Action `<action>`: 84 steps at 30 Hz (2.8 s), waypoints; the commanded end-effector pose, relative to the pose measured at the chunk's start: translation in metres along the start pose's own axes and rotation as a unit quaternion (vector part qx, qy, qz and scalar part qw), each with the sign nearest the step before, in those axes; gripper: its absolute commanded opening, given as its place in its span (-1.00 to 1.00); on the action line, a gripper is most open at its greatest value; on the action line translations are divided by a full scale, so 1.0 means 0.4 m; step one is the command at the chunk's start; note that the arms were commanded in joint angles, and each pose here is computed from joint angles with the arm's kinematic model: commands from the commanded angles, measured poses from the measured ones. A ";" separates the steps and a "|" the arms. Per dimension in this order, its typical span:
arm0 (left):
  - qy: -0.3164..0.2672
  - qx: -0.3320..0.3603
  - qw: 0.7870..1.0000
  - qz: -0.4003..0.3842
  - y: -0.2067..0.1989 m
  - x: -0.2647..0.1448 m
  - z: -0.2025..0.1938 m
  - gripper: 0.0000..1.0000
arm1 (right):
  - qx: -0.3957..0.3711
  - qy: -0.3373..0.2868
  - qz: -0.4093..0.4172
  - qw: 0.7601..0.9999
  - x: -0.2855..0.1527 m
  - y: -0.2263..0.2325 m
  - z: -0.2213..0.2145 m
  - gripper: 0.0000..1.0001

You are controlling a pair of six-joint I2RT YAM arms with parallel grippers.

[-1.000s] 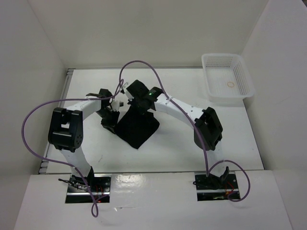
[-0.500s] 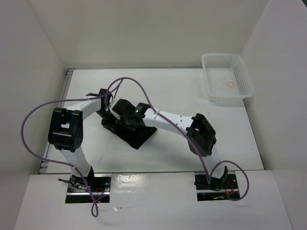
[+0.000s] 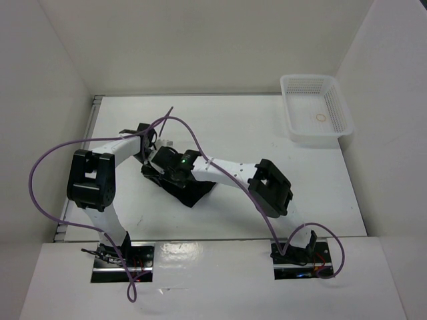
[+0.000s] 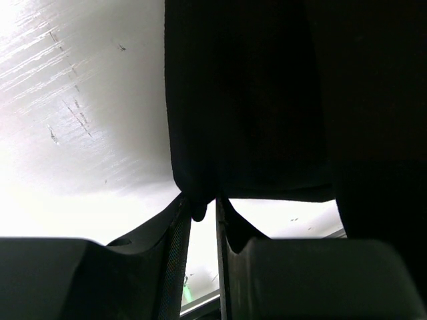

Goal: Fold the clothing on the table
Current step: Fold the skirt

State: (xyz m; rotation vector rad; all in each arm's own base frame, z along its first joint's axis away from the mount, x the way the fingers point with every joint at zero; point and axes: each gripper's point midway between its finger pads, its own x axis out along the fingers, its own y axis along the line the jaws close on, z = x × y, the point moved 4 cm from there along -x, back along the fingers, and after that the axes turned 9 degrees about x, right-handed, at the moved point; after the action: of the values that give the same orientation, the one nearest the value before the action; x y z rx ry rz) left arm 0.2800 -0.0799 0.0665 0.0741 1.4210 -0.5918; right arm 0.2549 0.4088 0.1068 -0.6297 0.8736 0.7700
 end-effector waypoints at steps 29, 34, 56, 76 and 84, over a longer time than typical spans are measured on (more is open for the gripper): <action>-0.040 0.021 0.999 0.010 -0.009 -0.047 0.035 0.15 | 0.050 -0.093 0.058 0.993 -0.030 0.049 0.159 -0.94; -0.067 -0.011 0.997 0.023 0.035 -0.089 0.033 0.94 | 0.051 -0.098 0.059 0.992 -0.036 0.048 0.168 -0.94; -0.119 -0.093 0.977 0.148 0.150 -0.200 0.012 1.00 | 0.031 -0.096 0.213 0.972 -0.074 0.101 0.195 0.63; -0.233 0.125 0.962 -0.062 -0.109 -0.278 0.067 1.00 | 0.092 -0.089 0.025 0.991 -0.272 -0.329 -0.146 0.87; -0.205 0.235 0.927 -0.206 -0.241 -0.245 0.085 1.00 | 0.129 -0.070 0.018 0.989 -0.273 -0.361 -0.255 0.89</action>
State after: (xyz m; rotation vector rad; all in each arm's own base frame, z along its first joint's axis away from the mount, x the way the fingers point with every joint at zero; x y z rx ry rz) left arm 0.2698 -0.1206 0.1686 0.0356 0.9797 -1.0071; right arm 0.2659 0.2247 0.1429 -0.3980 0.9616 0.7474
